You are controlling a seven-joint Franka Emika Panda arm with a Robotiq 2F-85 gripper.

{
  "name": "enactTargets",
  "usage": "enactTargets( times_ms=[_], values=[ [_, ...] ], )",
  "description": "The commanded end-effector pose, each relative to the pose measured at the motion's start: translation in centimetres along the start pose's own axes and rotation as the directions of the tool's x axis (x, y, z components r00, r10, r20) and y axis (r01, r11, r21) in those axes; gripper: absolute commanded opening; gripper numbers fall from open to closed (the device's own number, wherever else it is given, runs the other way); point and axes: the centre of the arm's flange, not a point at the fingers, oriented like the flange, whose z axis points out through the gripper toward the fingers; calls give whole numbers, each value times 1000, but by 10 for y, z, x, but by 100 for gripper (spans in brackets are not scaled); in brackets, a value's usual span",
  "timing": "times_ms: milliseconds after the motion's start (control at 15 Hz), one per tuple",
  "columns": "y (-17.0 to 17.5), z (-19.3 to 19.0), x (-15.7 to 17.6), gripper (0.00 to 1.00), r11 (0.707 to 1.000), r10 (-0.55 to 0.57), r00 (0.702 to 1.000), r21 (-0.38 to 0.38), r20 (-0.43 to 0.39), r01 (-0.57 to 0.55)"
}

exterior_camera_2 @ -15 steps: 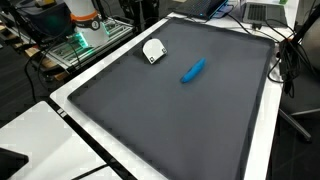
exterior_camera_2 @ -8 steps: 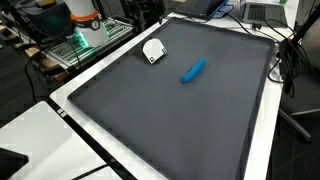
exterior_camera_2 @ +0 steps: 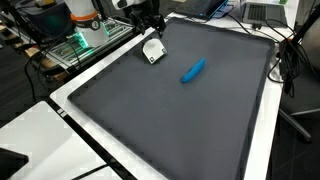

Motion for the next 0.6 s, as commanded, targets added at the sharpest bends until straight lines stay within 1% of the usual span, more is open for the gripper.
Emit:
enactTargets(
  times_ms=[0,267,533],
  values=[
    [22,26,4,100,1000,22,999,-11,-27,-22],
    [24,40,9,100,999,27,999,-22,-27,-28],
    [24,44,10,100,999,38,999,-14,-25,-38]
  ],
)
